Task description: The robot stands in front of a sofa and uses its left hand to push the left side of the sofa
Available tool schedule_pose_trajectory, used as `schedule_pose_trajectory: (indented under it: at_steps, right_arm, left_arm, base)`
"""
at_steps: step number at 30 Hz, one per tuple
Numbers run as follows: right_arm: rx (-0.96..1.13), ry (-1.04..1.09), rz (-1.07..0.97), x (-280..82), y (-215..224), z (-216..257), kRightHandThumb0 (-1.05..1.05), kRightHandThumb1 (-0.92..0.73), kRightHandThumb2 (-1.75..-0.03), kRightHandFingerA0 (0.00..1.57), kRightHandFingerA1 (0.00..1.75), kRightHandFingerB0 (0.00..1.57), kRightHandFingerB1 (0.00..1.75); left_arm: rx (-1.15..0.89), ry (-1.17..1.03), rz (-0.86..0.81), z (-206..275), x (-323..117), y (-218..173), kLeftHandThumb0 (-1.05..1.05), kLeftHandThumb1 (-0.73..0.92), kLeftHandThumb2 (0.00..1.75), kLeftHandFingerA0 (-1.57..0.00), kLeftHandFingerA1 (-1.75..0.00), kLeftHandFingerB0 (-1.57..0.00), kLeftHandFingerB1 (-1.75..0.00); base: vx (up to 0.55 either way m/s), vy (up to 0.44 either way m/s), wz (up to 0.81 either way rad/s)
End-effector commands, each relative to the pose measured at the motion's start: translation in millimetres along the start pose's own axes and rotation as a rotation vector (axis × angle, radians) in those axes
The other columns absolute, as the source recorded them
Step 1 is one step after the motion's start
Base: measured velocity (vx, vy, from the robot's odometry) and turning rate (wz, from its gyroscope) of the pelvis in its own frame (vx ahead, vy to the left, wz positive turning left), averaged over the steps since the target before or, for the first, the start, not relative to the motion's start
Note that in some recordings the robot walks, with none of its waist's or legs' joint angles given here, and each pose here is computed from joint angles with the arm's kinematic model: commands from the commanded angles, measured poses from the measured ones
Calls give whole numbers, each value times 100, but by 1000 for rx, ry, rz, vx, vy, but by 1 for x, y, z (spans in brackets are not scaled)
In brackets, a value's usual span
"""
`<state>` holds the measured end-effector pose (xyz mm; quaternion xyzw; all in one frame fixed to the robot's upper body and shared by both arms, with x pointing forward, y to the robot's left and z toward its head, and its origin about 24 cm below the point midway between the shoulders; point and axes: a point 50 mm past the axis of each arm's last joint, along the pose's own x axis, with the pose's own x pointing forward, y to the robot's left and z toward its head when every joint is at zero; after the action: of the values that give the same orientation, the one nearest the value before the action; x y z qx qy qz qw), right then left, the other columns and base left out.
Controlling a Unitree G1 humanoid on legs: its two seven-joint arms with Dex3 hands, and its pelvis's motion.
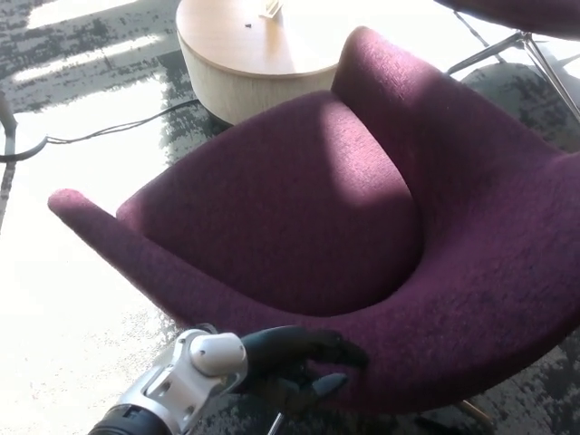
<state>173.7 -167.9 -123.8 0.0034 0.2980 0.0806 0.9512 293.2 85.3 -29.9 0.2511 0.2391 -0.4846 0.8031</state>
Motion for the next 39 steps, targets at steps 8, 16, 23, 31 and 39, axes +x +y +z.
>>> schedule_pose_trajectory:
  at_steps: [8,16,23,31,39]
  right_arm:
    - [4,13,-42,-4,-6,-6,-75,-79,-65,40,33,37,32]
    - [-24,20,-38,-5,-6,-7,-80,-74,-70,41,36,34,33]
    - [-24,16,-45,-5,-7,-8,-72,-65,-103,41,53,21,43]
    - [-58,10,-36,-6,-7,-7,-79,-72,-74,42,38,32,35]
    - [-28,17,-49,-7,-8,-9,-71,-79,-65,47,35,38,33]
  left_arm:
    - [-7,81,49,-38,-34,15,-40,31,102,-2,-52,0,-49]
    - [-44,133,97,-64,-59,28,-102,89,67,-7,-40,-13,-29]
    - [-96,144,177,-83,-83,43,-91,65,114,0,-51,-10,-39]
    - [-220,148,326,-108,-120,61,-102,68,111,-4,-55,-6,-40]
    - [-367,153,495,-138,-152,61,-105,91,69,-2,-57,-5,-44]
  base:
    - [0,0,0]
    - [0,0,0]
    - [0,0,0]
    - [0,0,0]
    - [0,0,0]
